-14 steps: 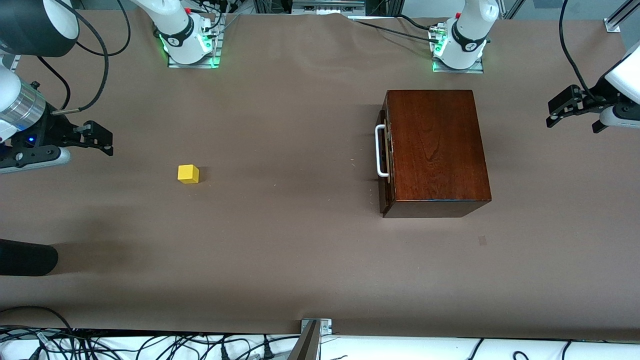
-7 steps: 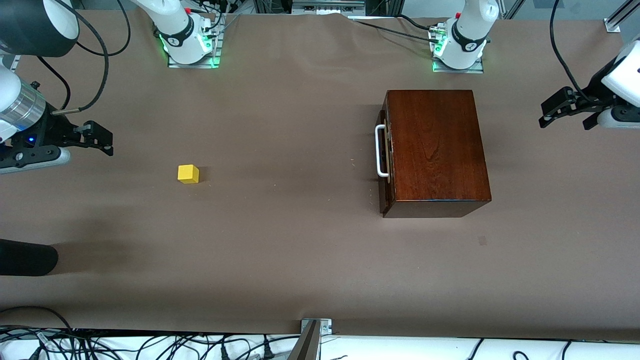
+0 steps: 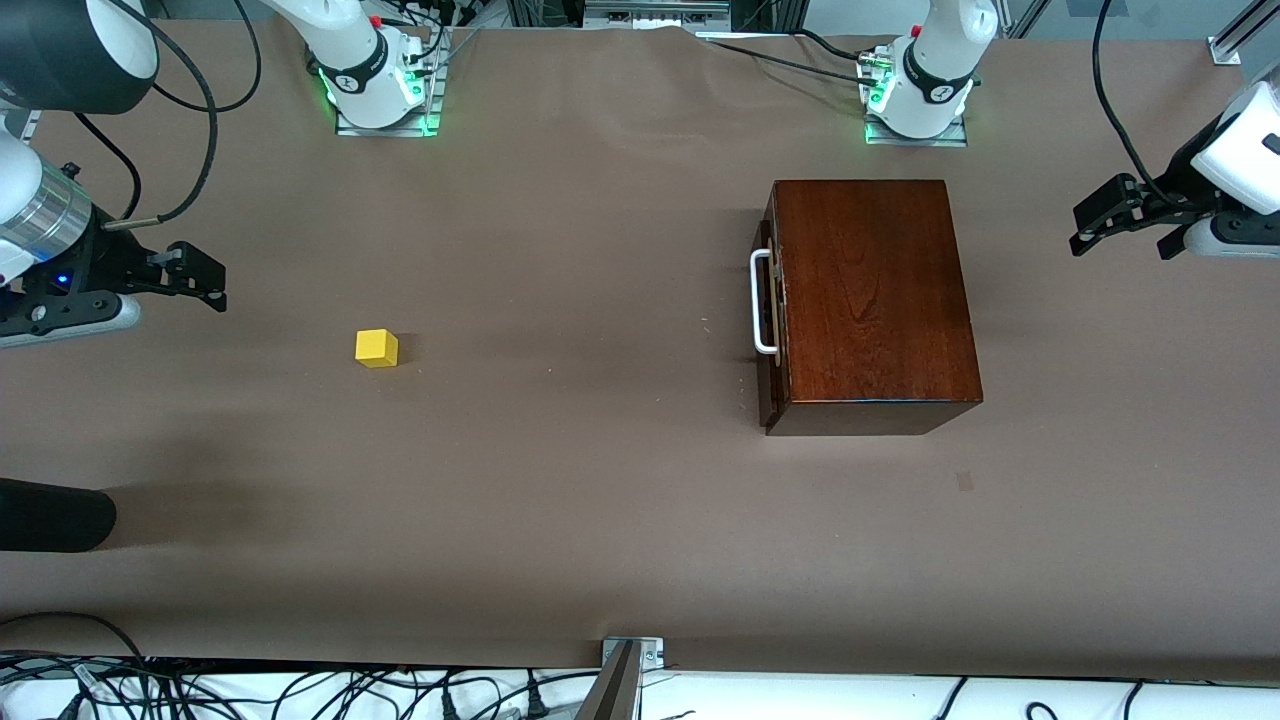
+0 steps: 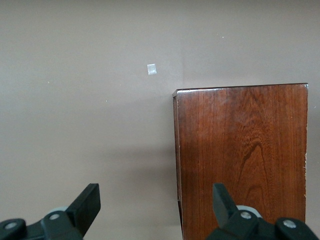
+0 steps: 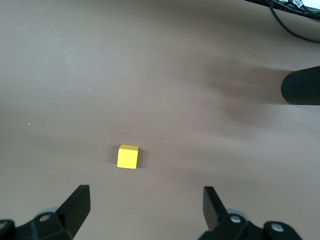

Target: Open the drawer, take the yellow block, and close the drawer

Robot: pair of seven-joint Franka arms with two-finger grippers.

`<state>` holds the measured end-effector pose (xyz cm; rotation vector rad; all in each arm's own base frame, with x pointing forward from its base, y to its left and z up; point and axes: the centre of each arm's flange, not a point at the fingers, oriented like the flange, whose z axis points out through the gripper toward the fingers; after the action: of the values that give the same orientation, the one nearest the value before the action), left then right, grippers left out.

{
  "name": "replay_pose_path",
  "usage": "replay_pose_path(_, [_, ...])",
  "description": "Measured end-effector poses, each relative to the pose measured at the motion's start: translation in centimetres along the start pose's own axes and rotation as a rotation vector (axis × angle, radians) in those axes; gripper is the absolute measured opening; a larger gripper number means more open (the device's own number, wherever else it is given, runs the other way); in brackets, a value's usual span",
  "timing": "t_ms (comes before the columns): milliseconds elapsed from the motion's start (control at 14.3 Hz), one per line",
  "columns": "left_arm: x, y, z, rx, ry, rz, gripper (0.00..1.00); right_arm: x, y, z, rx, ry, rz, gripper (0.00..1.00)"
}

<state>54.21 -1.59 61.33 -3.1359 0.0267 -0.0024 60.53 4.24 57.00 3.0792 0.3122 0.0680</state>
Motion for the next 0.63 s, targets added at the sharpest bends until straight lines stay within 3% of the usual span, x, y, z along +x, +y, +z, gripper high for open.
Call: replay_pose_path(631, [1.0,-0.5,1.4,0.001,-0.019,0.014,1.00,0.0,-0.1,0.0,0.000,0.001,-0.001,1.00])
